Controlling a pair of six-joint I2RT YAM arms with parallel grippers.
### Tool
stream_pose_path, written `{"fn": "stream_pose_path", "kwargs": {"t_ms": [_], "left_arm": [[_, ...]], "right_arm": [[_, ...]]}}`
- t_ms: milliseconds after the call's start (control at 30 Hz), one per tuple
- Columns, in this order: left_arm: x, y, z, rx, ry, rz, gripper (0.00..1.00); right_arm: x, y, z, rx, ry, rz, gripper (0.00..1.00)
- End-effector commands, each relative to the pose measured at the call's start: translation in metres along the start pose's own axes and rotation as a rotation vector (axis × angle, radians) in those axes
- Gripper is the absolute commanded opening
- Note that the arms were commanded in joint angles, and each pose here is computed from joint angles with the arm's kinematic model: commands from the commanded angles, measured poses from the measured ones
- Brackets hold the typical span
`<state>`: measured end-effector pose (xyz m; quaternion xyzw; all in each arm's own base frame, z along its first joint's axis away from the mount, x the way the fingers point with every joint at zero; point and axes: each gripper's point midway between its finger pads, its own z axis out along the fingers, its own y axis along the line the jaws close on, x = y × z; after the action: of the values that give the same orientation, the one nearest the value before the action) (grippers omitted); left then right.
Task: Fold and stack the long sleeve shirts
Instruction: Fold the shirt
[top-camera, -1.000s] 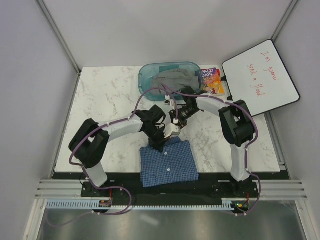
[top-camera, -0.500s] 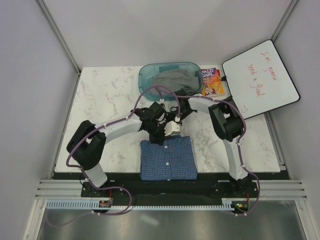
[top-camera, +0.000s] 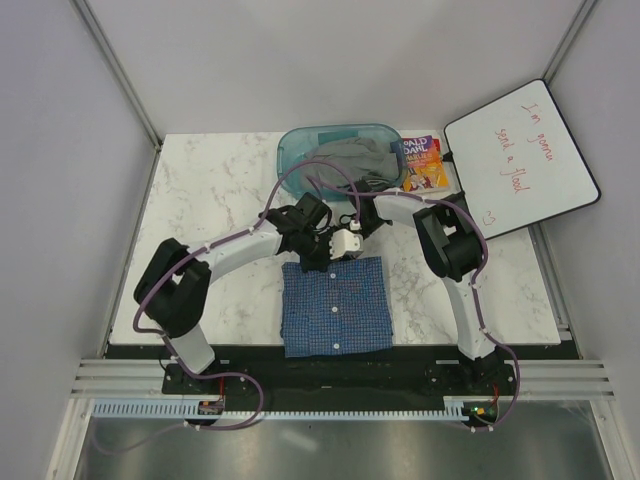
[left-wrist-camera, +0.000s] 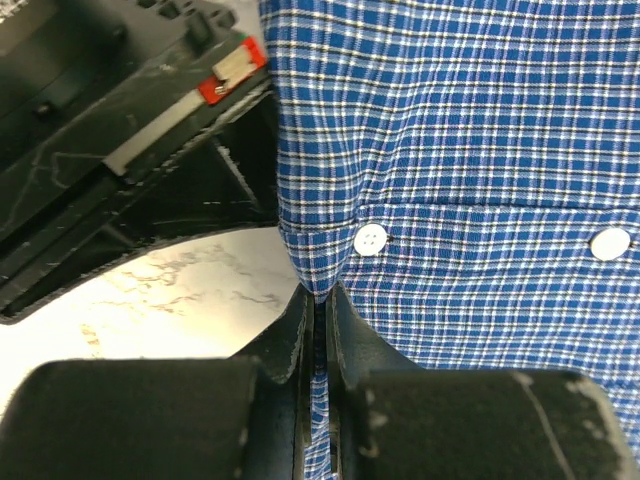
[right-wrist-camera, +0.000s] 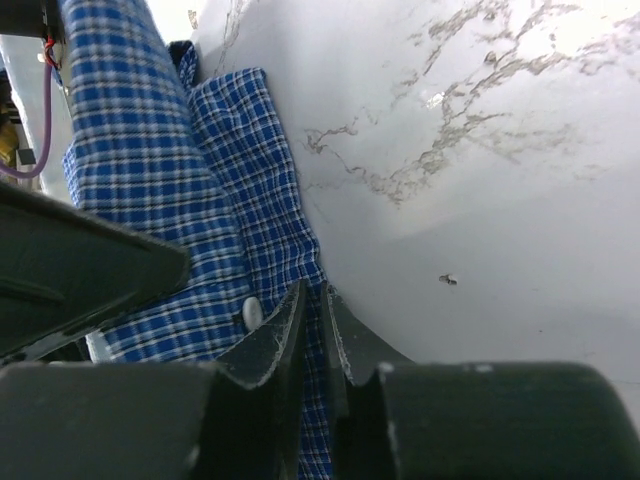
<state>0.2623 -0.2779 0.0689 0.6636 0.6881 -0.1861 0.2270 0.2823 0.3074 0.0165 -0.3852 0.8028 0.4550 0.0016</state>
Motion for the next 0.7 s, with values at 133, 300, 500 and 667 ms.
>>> {"fn": "stream_pose_path", "kwargs": {"t_ms": [133,300,500,667], "left_arm": [[-0.005,0.039,0.006,-0.115,-0.013,0.086,0.11],[-0.013,0.038,-0.009,-0.116,-0.048,0.035,0.33],[-0.012,0.021,-0.075,-0.037,-0.144,-0.137,0.50],[0.029,0.018,-0.081,0.033,-0.133,-0.334,0.53]], "right_arm": [[-0.014,-0.019,-0.008,0.081,-0.016,-0.083,0.20],[-0.043,-0.019,-0.043,0.176,-0.076,-0.111,0.31],[-0.073,-0.007,-0.115,0.301,-0.181,-0.142,0.53],[-0.055,0.011,-0.152,0.343,-0.182,-0.153,0.69]]}}
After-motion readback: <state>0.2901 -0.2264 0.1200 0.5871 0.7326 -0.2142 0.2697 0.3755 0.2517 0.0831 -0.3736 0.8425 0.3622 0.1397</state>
